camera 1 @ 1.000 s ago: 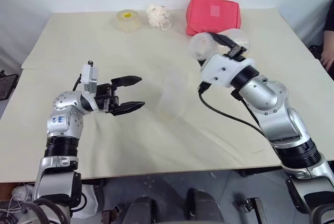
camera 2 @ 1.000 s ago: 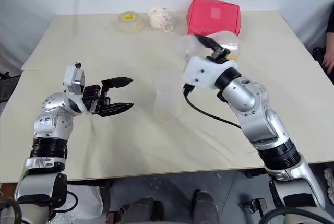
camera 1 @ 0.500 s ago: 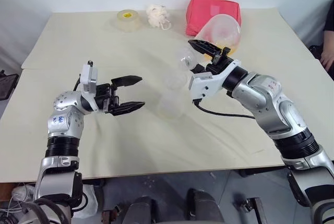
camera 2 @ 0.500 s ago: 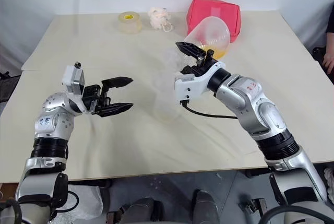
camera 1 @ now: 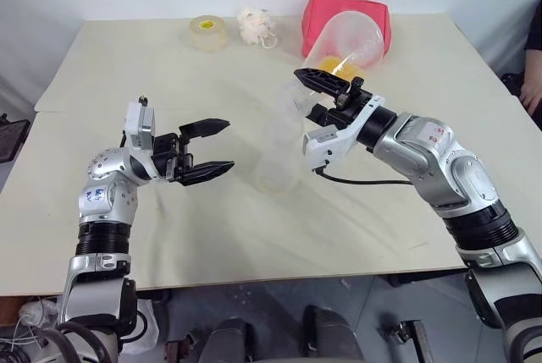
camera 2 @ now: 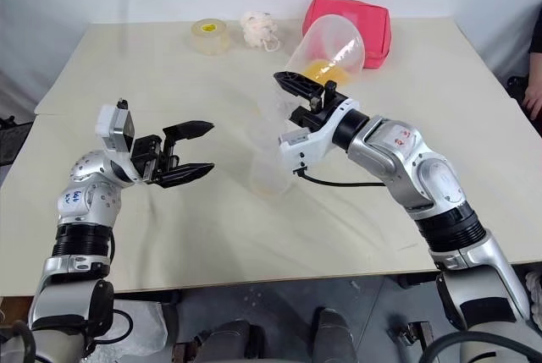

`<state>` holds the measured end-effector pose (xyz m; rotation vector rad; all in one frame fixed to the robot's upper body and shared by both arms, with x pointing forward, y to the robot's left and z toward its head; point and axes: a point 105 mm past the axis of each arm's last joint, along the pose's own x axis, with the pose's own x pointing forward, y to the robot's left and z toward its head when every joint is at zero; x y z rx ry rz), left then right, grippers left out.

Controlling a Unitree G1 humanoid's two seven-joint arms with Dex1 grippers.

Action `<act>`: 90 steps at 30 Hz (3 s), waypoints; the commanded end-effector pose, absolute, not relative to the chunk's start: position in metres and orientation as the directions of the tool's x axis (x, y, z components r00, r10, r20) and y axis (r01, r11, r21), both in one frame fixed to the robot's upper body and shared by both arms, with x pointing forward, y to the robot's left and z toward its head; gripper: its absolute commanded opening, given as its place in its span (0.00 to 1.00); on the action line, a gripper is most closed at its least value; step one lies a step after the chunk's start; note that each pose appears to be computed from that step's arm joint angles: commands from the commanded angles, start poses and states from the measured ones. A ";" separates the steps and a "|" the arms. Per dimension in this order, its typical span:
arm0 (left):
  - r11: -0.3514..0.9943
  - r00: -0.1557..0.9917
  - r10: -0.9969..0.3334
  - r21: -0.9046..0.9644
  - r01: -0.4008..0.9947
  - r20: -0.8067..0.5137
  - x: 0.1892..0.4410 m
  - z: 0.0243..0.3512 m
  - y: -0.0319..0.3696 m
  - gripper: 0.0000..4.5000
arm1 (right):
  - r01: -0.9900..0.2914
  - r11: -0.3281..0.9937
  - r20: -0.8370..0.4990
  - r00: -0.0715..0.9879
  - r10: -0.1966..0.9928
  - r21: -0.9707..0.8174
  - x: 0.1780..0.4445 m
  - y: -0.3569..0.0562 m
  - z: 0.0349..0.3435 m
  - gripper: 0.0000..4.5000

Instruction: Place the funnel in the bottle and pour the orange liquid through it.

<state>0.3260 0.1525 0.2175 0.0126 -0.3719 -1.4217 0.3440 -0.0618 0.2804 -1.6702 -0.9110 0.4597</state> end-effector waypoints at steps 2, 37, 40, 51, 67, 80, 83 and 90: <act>0.145 0.075 -0.963 0.263 0.954 0.259 0.321 0.225 0.152 1.00 | 0.428 -0.081 0.215 0.600 0.771 -0.900 0.339 -0.066 0.301 0.54; 0.113 0.045 -0.966 0.259 0.959 0.255 0.320 0.228 0.151 1.00 | 0.590 -0.179 0.211 0.531 0.821 -0.788 0.340 -0.067 0.307 0.54; 0.110 0.042 -0.966 0.259 0.960 0.255 0.320 0.228 0.151 1.00 | 0.598 -0.182 0.211 0.527 0.823 -0.780 0.340 -0.067 0.308 0.54; 0.110 0.043 -0.966 0.257 0.960 0.254 0.321 0.229 0.150 1.00 | 0.637 -0.194 0.205 0.497 0.843 -0.746 0.340 -0.066 0.310 0.54; 0.114 0.048 -0.967 0.254 0.960 0.251 0.323 0.229 0.151 1.00 | 0.663 -0.206 0.179 0.464 0.868 -0.719 0.338 -0.061 0.306 0.54; 0.132 0.076 -0.972 0.248 0.960 0.222 0.328 0.226 0.150 1.00 | 0.544 -0.022 0.299 0.494 0.817 -0.839 0.338 -0.065 0.315 0.54; 0.129 0.074 -0.973 0.245 0.961 0.220 0.328 0.226 0.149 1.00 | 0.451 0.061 0.310 0.504 0.806 -0.891 0.334 -0.067 0.312 0.54; 0.126 0.075 -0.975 0.240 0.963 0.209 0.329 0.228 0.151 1.00 | 0.080 0.446 0.392 0.628 0.672 -0.892 0.338 -0.093 0.315 0.54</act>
